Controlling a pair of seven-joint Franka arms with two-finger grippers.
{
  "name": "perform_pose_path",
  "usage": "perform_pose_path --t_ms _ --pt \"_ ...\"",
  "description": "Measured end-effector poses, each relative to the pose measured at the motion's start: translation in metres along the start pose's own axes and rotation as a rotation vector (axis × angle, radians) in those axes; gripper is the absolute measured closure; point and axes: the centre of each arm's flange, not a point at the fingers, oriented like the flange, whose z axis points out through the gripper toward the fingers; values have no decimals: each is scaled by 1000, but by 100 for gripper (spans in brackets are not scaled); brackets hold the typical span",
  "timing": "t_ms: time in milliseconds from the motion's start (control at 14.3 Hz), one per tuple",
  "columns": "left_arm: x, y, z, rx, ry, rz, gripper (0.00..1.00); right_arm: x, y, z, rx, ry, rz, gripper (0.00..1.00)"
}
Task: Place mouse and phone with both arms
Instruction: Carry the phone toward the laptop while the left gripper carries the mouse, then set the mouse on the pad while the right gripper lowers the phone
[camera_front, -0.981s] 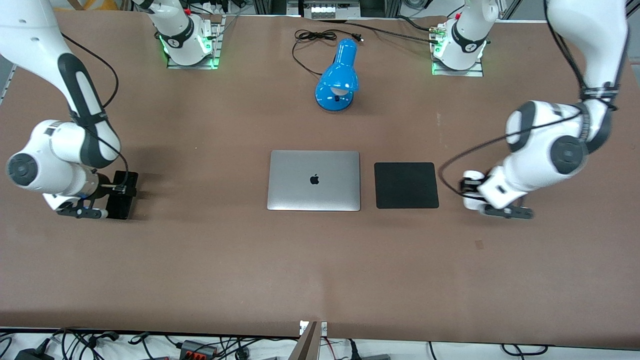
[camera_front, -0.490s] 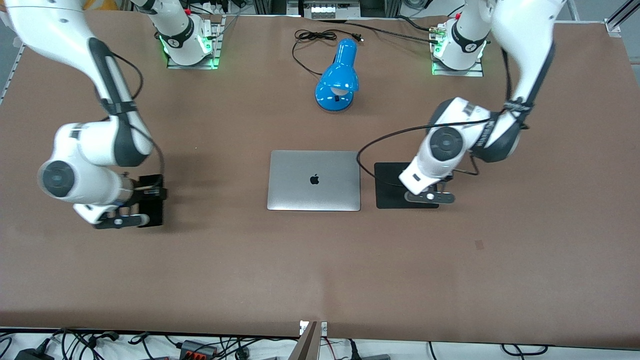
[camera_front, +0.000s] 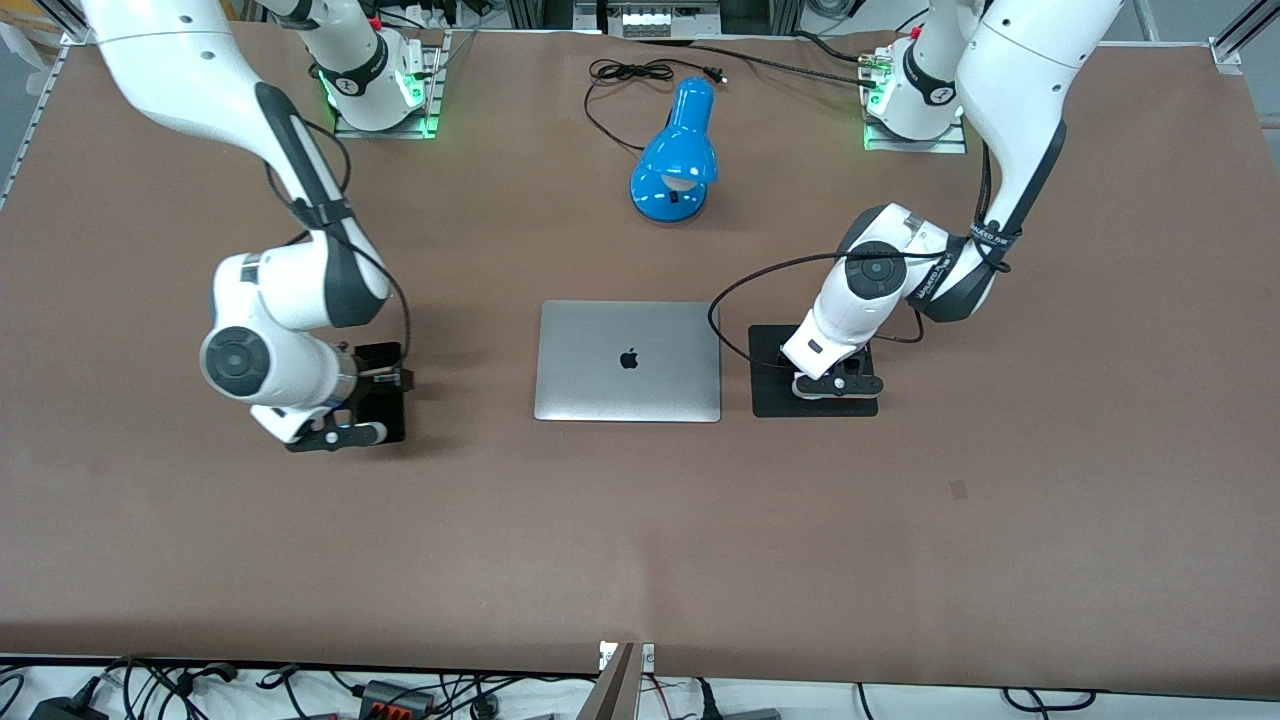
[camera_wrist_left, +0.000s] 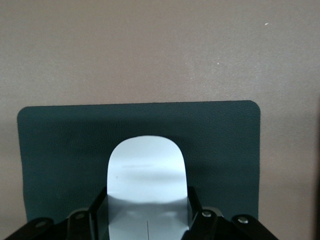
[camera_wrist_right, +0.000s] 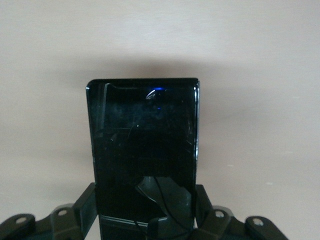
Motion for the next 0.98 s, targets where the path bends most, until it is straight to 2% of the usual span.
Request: perform_pose_path --t_ms 420,701,771,981 --pt "0 -3 4 1 -6 -8 36 -12 -89 28 -23 2 113 20" --pt "4 -7 2 -4 5 -16 3 -19 -119 52 -35 -4 157 20" --pt "6 -6 0 -6 10 -17 0 -21 -127 58 -37 -6 162 20" --pt "16 -7 -21 -14 50 -23 0 -23 -137 67 -28 -4 164 20"
